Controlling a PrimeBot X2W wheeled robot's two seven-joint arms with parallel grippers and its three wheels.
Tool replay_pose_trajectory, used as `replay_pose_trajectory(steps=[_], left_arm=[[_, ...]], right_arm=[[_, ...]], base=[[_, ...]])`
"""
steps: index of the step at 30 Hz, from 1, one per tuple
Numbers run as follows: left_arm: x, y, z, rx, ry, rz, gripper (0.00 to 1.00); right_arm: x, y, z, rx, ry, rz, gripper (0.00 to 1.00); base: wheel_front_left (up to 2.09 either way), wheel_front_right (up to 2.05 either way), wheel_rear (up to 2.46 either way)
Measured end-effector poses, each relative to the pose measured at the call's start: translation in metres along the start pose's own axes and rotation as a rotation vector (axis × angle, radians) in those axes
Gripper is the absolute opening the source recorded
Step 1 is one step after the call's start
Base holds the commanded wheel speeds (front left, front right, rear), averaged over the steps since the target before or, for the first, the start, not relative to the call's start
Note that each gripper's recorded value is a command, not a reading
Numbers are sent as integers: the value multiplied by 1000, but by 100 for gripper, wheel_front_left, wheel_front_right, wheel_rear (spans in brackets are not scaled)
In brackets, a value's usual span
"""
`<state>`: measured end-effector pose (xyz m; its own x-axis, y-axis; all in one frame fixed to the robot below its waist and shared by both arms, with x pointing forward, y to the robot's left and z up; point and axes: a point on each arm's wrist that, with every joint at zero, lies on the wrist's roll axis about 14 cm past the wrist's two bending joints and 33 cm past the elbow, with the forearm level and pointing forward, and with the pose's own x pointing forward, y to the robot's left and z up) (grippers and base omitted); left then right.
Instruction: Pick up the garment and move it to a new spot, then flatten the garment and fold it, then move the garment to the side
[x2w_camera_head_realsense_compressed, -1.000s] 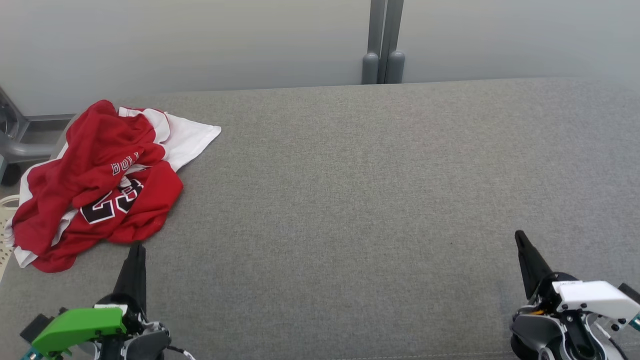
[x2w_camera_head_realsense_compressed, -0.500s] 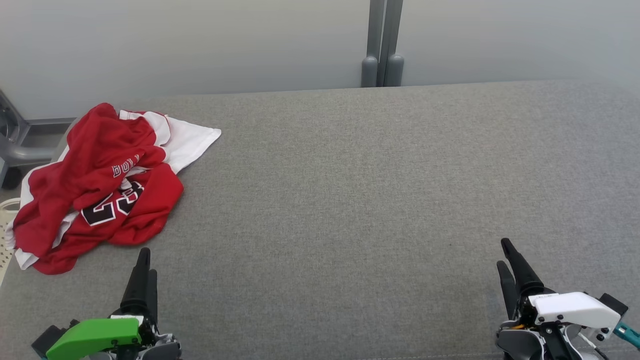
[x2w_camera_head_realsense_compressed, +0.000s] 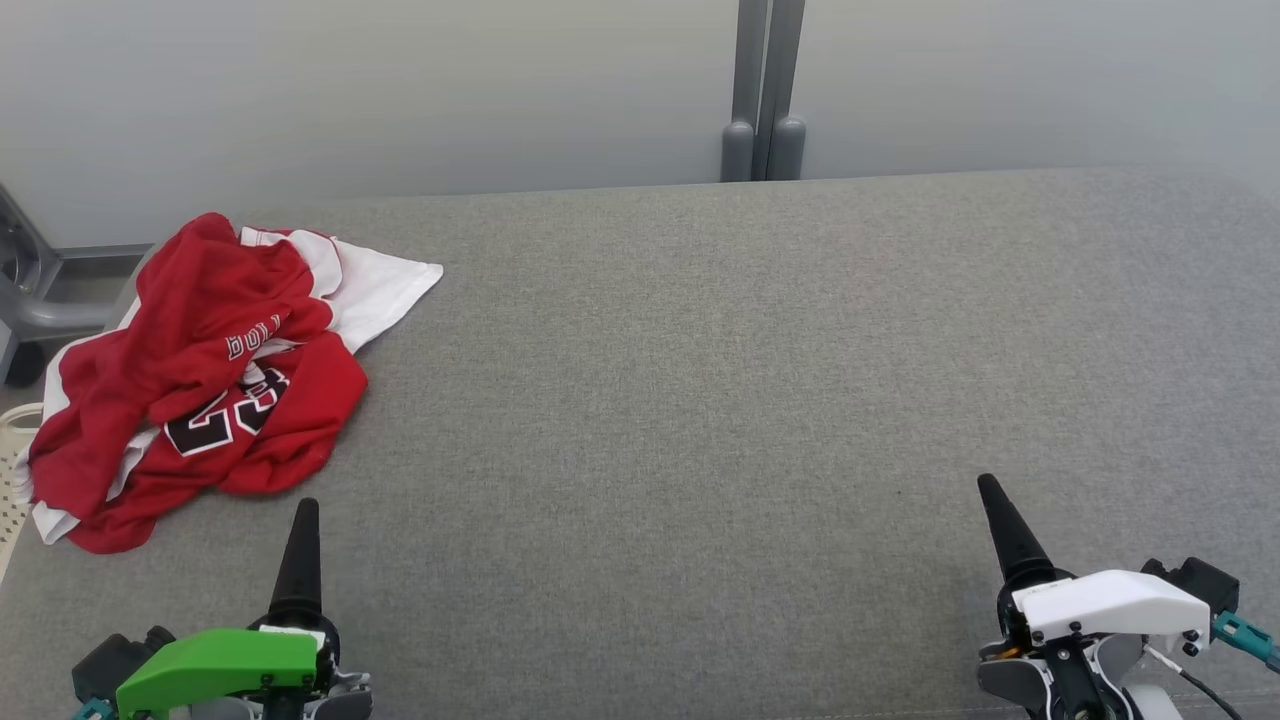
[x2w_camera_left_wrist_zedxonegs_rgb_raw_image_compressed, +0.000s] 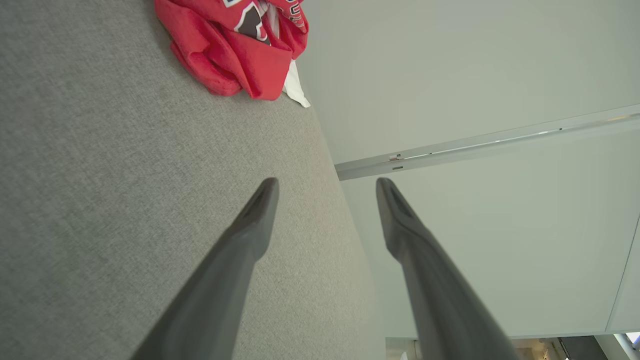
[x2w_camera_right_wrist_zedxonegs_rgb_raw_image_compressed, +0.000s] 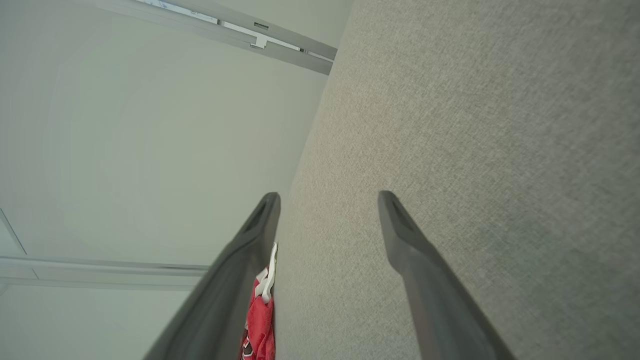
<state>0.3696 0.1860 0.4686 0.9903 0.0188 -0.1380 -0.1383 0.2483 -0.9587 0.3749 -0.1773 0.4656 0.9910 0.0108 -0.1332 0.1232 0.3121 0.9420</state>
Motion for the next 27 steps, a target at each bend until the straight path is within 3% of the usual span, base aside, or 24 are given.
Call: replay_pose_trajectory(steps=[27], left_arm=[[-1, -1, -19, 516, 33, 10, 100]], right_arm=[[1, 24, -2, -570, 21, 78, 100]], base=[[0, 0, 0]])
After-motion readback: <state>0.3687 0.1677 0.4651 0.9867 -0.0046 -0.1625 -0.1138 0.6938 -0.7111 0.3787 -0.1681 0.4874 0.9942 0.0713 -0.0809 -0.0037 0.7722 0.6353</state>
